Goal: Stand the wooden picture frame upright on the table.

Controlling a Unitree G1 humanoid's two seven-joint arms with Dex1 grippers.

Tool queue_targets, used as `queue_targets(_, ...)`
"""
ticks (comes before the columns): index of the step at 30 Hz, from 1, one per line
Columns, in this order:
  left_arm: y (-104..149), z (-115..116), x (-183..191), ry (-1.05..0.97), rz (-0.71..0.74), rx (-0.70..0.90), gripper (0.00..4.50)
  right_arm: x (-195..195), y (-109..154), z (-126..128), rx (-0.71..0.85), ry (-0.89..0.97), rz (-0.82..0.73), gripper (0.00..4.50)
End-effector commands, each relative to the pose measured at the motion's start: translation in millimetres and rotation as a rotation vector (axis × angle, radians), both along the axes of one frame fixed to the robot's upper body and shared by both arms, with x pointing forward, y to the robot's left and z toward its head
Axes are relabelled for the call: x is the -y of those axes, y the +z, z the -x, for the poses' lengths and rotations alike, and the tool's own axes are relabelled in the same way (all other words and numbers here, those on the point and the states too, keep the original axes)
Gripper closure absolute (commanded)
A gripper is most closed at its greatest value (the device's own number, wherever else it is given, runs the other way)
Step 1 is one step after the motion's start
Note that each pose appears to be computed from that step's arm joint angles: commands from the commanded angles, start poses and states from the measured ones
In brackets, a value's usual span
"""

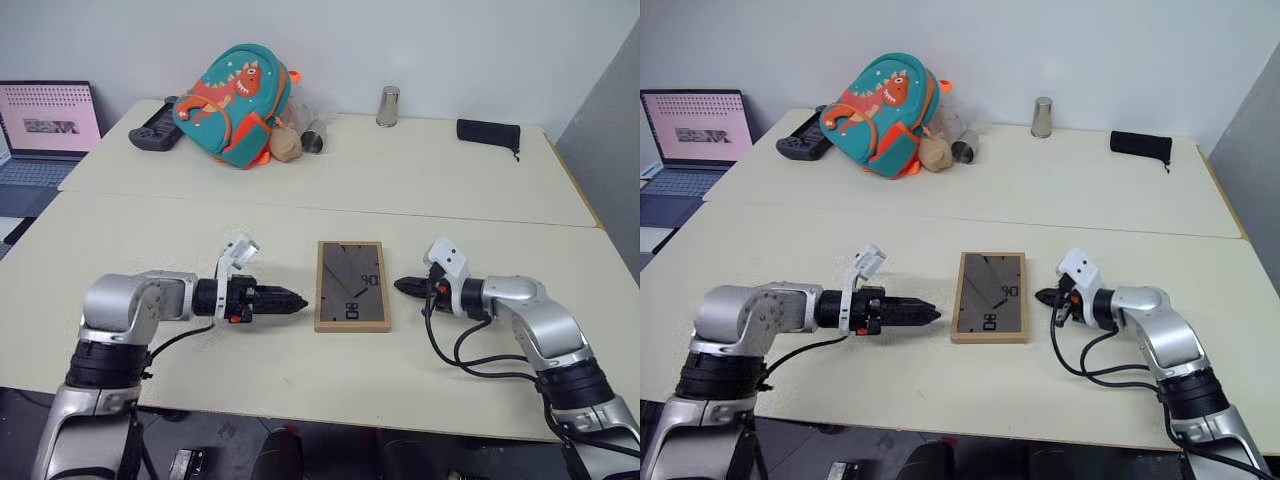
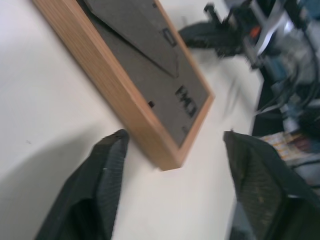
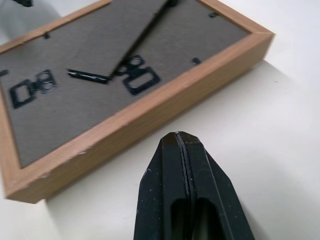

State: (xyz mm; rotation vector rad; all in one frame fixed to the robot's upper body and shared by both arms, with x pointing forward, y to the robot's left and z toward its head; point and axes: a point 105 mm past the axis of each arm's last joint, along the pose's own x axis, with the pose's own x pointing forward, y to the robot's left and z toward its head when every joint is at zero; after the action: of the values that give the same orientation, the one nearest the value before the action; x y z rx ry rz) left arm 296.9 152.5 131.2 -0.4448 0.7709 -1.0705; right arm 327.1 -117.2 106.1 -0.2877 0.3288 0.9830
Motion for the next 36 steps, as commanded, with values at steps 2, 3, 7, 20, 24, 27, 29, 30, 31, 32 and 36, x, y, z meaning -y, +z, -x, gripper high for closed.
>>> queue_targets(2,-2,-5,2,0.036,0.021,-0.034,0.04,-7,6,5,0.024,0.022,-0.016,4.50)
queue_targets(3,-2,-6,5,0.037,0.036,-0.052,0.02,-9,5,5,0.021,0.025,-0.019,4.50)
queue_targets(7,-16,-8,16,0.032,0.023,-0.127,0.02,-19,1,8,0.010,0.047,-0.025,4.50)
queue_targets(20,-20,-11,43,-0.019,0.053,-0.110,0.02,-58,1,7,0.022,0.100,-0.063,4.50)
queue_targets(24,-17,-12,45,-0.017,0.067,-0.083,0.19,-58,-1,8,0.018,0.102,-0.060,4.50)
queue_targets(27,-13,-11,43,-0.017,0.092,-0.074,0.66,-51,-5,7,0.015,0.091,-0.041,4.50)
queue_targets(29,-11,-10,41,-0.015,0.098,-0.073,1.18,-46,-6,5,0.016,0.077,-0.030,4.50)
queue_targets(30,-10,-10,40,-0.012,0.100,-0.074,1.30,-43,-7,4,0.016,0.071,-0.027,4.50)
queue_targets(31,-8,-10,38,-0.008,0.103,-0.073,1.55,-41,-7,2,0.016,0.065,-0.024,4.50)
queue_targets(32,-8,-11,36,-0.002,0.105,-0.074,1.80,-39,-7,2,0.017,0.060,-0.022,4.50)
queue_targets(36,-4,-14,28,0.032,0.122,-0.079,2.60,-32,-9,0,0.017,0.045,-0.014,4.50)
